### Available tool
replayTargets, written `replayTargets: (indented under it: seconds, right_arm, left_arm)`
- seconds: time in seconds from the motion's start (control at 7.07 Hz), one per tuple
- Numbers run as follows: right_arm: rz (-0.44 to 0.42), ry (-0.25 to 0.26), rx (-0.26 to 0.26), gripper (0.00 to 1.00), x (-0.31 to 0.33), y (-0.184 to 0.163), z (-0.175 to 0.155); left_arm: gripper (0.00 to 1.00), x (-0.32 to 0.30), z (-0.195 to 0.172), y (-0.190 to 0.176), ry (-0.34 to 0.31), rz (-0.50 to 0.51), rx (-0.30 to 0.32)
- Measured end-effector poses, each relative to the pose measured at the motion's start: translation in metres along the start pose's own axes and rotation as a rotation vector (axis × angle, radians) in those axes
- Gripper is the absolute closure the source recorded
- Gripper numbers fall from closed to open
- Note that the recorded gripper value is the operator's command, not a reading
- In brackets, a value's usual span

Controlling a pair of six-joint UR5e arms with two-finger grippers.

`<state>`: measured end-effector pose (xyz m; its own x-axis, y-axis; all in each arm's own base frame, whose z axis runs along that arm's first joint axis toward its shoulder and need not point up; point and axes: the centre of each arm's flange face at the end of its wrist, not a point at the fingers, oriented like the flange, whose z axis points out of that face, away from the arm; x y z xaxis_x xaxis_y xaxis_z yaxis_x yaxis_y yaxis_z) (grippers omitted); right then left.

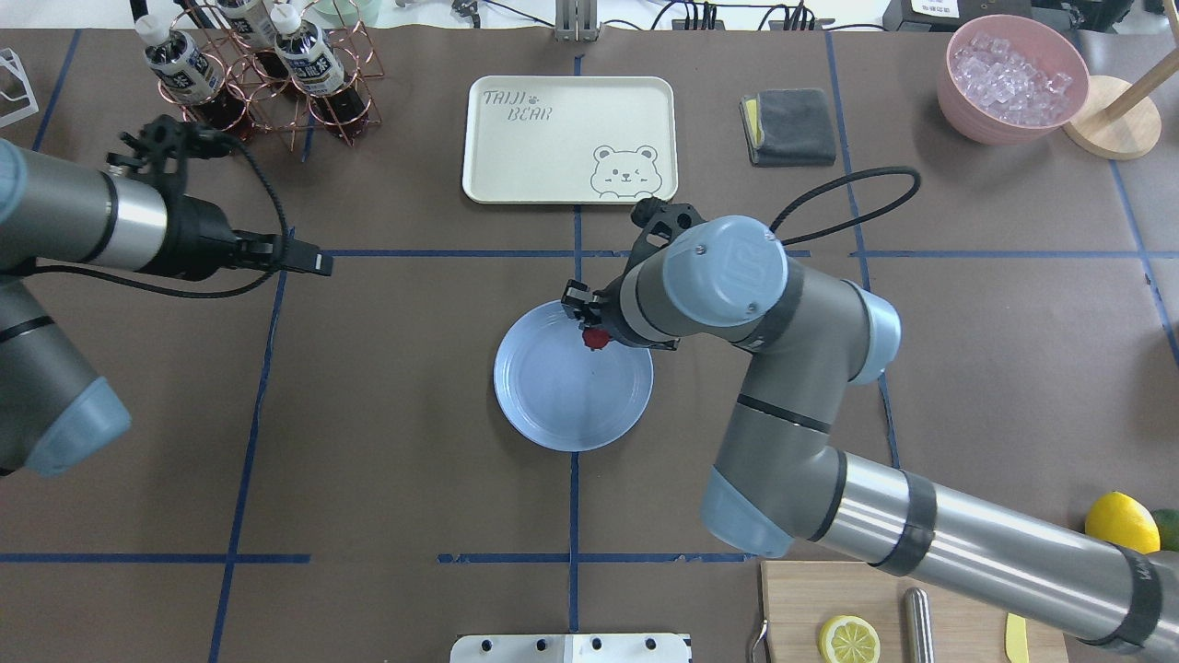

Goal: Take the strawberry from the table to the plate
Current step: 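Carry the strawberry over the plate with the right gripper while the left arm withdraws, then lower the strawberry onto the plate and open the right gripper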

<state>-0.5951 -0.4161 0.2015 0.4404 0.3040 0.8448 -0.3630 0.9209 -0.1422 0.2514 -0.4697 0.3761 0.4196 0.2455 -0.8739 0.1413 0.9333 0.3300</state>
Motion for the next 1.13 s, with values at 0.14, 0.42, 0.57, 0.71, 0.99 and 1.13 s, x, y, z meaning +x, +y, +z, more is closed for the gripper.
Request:
replayTargets:
  seconds: [0.14,0.42,0.57,0.71,0.99,1.13]
  right_arm:
    - [-0.006,0.016,0.005,1.00,0.000,0.012,0.012]
    - [-0.013,0.032,0.006,1.00,0.003,0.022,0.021]
    - [-0.014,0.034,0.006,1.00,0.002,0.023,0.022]
    - [-0.014,0.035,0.010,1.00,0.002,0.022,0.022]
    - [-0.017,0.043,0.034,1.00,0.004,0.020,0.025]
    - [-0.019,0.050,0.043,1.00,0.005,0.019,0.028]
  left_arm:
    - [0.17,-0.011,-0.012,-0.002,-0.002,-0.005,0.002]
    - [0.17,-0.018,-0.017,-0.004,-0.005,-0.009,0.004]
    - [0.16,-0.019,-0.017,-0.004,-0.005,-0.010,0.003]
    - [0.16,-0.019,-0.017,-0.004,-0.006,-0.010,0.003]
    - [0.16,-0.019,-0.017,-0.004,-0.006,-0.010,0.002]
    - [0.16,-0.019,-0.016,-0.004,-0.006,-0.010,0.002]
